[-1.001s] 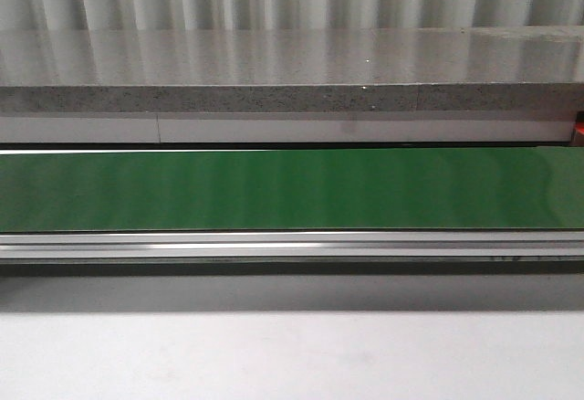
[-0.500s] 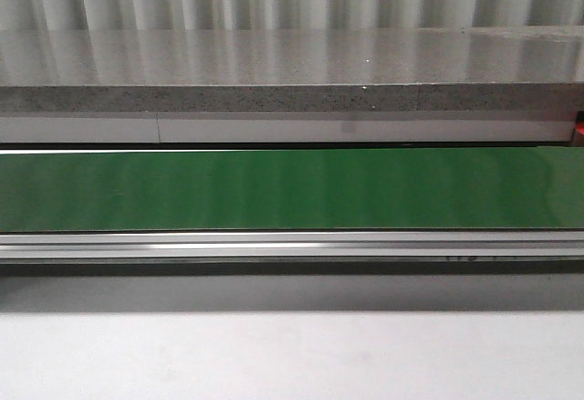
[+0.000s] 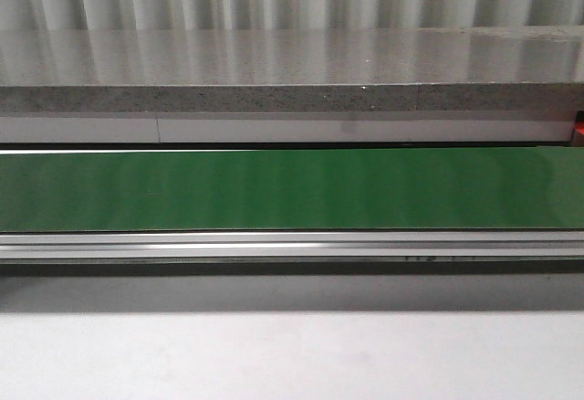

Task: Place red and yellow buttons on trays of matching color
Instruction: 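Reach the left gripper to another red button and grasp it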

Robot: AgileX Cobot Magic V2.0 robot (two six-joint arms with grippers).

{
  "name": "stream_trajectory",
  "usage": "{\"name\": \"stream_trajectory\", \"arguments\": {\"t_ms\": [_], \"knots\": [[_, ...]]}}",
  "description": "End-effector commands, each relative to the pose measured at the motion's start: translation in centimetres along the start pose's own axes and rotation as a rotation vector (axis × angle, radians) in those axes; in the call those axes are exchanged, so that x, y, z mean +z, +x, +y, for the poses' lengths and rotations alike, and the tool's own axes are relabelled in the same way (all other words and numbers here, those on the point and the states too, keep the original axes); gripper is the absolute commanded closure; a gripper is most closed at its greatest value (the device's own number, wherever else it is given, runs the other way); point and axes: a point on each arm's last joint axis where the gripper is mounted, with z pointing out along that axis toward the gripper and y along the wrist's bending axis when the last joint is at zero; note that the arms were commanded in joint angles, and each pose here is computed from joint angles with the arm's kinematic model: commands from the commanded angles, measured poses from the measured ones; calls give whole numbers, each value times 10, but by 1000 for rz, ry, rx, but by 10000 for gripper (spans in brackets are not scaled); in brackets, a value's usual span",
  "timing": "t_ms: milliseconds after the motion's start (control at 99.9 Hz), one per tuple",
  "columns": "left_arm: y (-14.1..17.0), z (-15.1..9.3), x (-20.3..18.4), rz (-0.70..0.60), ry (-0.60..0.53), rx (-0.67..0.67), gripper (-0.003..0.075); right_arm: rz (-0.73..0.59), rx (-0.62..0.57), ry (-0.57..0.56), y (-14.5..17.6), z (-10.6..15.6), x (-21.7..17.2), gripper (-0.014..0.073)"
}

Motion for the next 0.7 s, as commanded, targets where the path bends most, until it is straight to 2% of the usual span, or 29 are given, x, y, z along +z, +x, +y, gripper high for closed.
{"name": "stream_trajectory", "arguments": {"t_ms": [0, 240, 490, 691], "knots": [[-20, 4, 8, -60, -52, -61, 71, -100, -9, 10, -13, -1, -6, 662], [-19, 37, 60, 87, -236, -208, 71, -100, -9, 10, -13, -1, -6, 662], [-33, 44, 110, 245, -291, -148, 71, -100, -9, 10, -13, -1, -6, 662], [-41, 48, 145, 347, -325, -154, 71, -100, -9, 10, -13, -1, -6, 662]]}}
